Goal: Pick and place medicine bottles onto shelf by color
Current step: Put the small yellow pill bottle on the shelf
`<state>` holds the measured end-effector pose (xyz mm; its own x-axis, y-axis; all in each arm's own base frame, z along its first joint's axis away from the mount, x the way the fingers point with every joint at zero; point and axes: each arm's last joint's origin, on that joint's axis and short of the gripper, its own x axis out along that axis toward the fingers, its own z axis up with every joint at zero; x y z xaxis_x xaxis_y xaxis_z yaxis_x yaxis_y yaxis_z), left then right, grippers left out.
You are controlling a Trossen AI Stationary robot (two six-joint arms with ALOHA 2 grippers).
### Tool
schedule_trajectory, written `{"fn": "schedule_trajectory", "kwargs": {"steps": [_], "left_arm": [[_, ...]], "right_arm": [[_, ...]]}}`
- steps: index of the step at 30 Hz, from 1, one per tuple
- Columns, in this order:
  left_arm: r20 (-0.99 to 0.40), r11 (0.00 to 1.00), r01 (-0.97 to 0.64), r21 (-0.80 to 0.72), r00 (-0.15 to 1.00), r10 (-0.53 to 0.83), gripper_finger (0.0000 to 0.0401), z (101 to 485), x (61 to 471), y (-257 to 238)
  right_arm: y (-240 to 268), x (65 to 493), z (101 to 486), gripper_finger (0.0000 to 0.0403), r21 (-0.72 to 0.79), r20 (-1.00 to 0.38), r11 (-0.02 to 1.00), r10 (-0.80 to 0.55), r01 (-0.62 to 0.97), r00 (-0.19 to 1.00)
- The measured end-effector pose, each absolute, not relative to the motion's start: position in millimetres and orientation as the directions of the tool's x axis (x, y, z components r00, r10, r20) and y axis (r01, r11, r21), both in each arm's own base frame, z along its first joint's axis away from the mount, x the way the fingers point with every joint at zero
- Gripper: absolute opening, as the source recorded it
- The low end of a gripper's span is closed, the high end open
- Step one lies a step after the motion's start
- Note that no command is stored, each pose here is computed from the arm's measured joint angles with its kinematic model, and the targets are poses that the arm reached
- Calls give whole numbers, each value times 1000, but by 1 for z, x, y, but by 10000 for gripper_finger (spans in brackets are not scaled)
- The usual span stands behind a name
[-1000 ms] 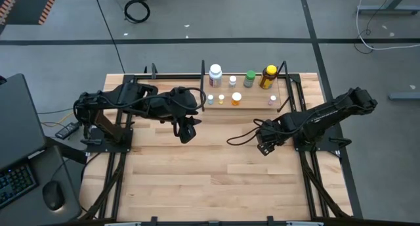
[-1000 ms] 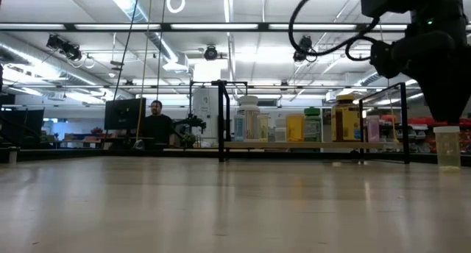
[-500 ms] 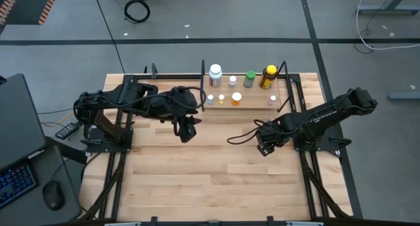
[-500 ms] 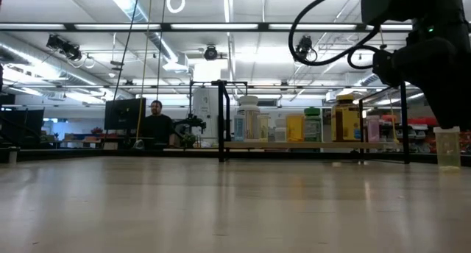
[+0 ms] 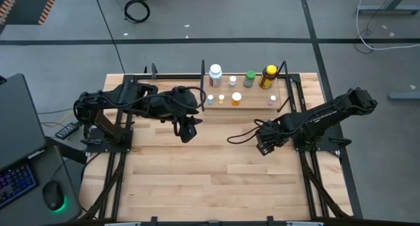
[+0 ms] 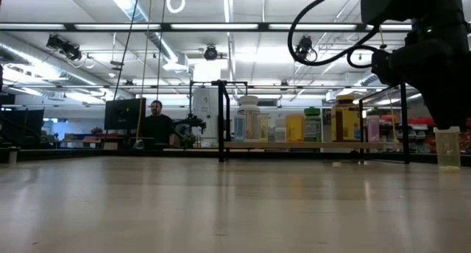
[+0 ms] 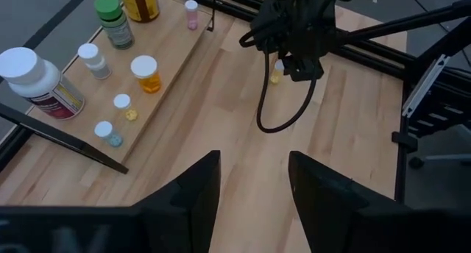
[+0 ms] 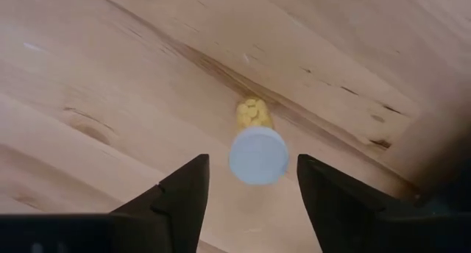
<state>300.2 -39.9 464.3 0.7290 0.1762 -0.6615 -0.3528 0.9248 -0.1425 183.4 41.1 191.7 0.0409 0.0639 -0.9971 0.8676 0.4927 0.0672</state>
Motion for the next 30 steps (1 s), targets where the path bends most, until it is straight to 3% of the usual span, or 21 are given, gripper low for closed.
{"fn": "schedule_trajectory", "kwargs": {"steps": [30], "left_arm": [[-661, 916, -367, -161, 730, 176, 168, 464, 300, -40]], "right_arm": [[43, 189, 177, 192, 48, -997, 472, 69, 880, 17]]}}
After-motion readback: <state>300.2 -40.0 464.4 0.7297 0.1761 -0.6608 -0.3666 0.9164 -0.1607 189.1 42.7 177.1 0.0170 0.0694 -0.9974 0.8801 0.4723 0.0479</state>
